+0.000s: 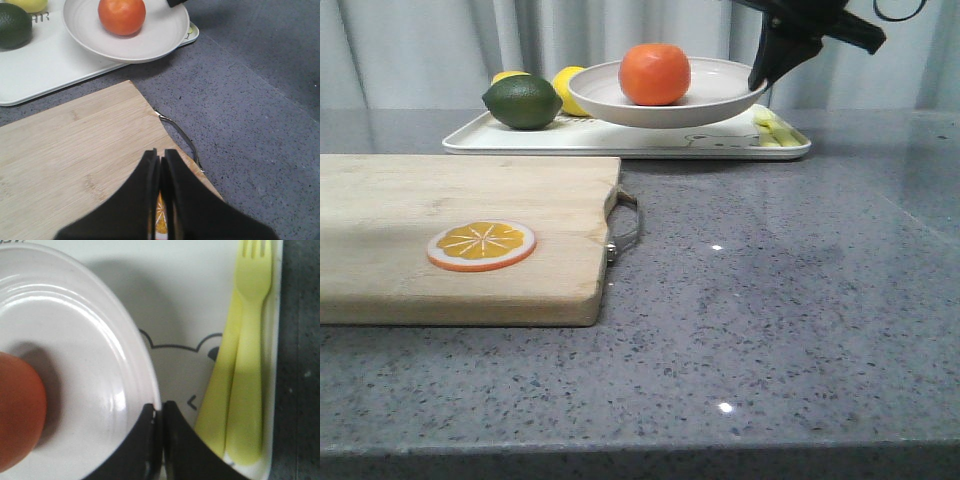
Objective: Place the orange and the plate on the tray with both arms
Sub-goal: 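Lift the plate with the right gripper and carry it onto the tray, then lower the plate onto the tray and open the right gripper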
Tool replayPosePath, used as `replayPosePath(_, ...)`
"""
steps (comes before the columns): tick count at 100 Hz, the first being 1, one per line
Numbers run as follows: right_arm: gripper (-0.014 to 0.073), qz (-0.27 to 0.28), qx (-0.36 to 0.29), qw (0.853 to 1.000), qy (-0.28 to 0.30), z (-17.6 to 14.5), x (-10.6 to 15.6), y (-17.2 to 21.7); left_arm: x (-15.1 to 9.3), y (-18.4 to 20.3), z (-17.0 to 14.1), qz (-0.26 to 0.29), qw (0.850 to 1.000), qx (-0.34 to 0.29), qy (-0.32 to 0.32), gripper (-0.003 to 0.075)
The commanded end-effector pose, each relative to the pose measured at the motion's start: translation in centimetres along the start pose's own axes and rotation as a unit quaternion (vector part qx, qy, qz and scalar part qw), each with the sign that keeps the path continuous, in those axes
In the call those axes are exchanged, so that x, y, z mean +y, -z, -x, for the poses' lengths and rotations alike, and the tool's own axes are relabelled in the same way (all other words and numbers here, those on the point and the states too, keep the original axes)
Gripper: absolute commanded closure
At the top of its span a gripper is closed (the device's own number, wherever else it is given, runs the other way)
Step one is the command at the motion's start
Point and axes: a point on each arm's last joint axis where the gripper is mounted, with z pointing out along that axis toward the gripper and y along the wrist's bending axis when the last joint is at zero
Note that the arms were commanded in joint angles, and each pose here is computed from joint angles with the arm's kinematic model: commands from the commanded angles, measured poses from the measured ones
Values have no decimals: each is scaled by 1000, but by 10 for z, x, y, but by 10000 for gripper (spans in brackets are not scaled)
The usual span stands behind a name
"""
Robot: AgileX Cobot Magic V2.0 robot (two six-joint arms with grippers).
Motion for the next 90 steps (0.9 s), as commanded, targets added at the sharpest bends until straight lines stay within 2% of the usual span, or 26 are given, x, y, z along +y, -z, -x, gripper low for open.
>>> replayPosePath(1, 662, 37, -69, 997, 5, 22, 17, 33, -3, 9, 14, -7, 999, -53, 8, 739)
replayPosePath(28, 662, 50, -78, 996, -4, 31, 12, -1, -3, 9, 14, -7, 999, -53, 8, 739)
replayPosePath(67, 657, 47, -79, 996, -10, 30, 5, -19, -3, 9, 14, -7, 999, -53, 8, 739)
replayPosePath(75, 595, 47, -80, 996, -11, 31, 5, -19, -3, 9, 14, -8, 999, -53, 9, 739)
replayPosePath(90, 370, 47, -79, 996, -11, 31, 5, -19, -3, 9, 14, -8, 999, -53, 9, 739)
